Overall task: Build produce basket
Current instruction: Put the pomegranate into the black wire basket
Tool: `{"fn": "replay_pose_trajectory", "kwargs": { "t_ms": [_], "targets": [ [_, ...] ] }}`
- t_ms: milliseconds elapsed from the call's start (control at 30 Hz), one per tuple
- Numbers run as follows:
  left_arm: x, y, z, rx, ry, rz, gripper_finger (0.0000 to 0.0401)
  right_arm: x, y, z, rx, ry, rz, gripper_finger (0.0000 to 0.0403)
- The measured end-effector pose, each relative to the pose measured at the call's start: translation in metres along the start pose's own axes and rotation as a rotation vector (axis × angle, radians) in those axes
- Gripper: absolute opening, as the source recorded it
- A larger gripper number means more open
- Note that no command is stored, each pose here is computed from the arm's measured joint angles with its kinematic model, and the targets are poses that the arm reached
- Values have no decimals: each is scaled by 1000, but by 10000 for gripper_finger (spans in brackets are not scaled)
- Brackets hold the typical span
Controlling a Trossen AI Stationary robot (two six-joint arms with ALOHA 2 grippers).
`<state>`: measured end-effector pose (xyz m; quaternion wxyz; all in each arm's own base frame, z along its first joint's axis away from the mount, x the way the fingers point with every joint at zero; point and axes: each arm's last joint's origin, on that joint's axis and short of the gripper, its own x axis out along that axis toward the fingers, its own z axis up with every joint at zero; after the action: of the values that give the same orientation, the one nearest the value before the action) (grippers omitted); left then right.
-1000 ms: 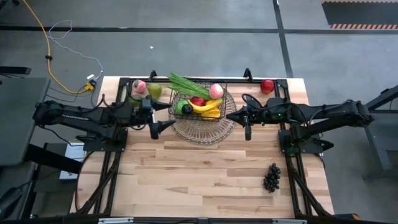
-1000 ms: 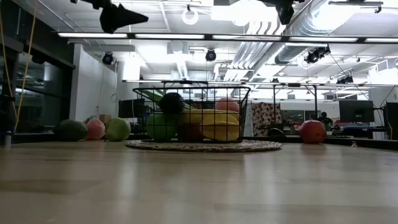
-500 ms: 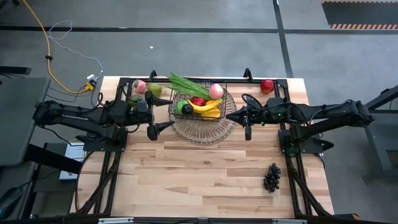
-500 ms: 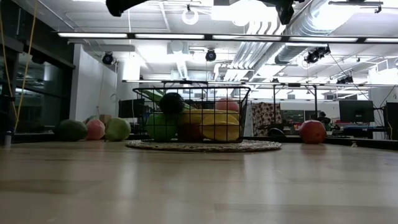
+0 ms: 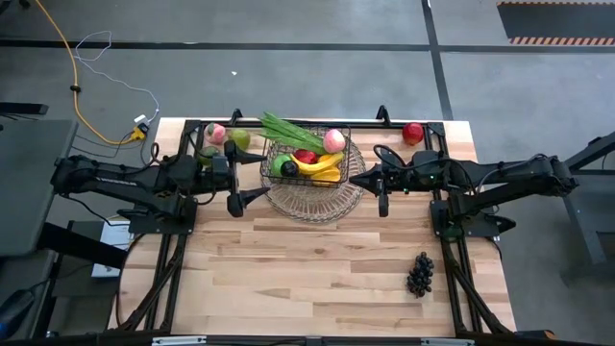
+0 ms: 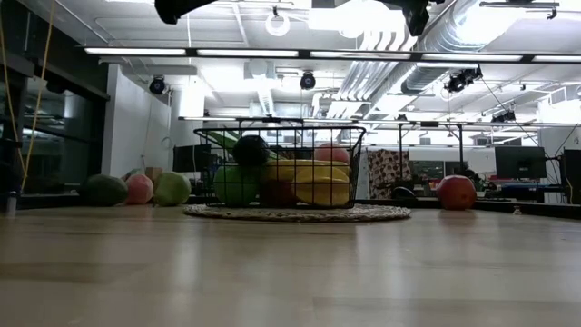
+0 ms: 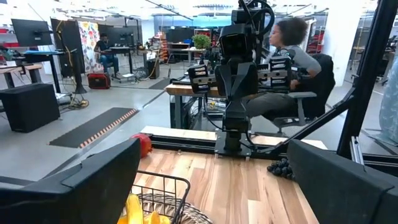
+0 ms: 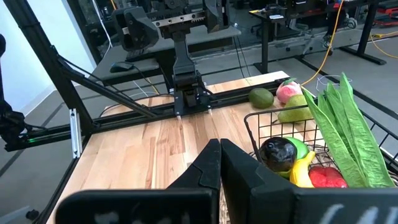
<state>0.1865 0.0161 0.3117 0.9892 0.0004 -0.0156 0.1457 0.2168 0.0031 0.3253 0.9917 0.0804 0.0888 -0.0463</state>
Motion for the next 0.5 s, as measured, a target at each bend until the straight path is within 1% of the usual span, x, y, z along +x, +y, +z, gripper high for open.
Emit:
{"fn": "replay_pose_trajectory", "kwargs": {
  "t_ms": [200,300,400,500],
  "targets": [
    [0,0,0,0,0,3,392,0,0,0,0,0,0,0],
    [0,0,0,0,0,3,382,0,0,0,0,0,0,0],
    [0,0,0,5,0,3,351,0,0,0,0,0,0,0],
    [0,0,0,48,0,2,301,0,0,0,0,0,0,0]
  ]
}}
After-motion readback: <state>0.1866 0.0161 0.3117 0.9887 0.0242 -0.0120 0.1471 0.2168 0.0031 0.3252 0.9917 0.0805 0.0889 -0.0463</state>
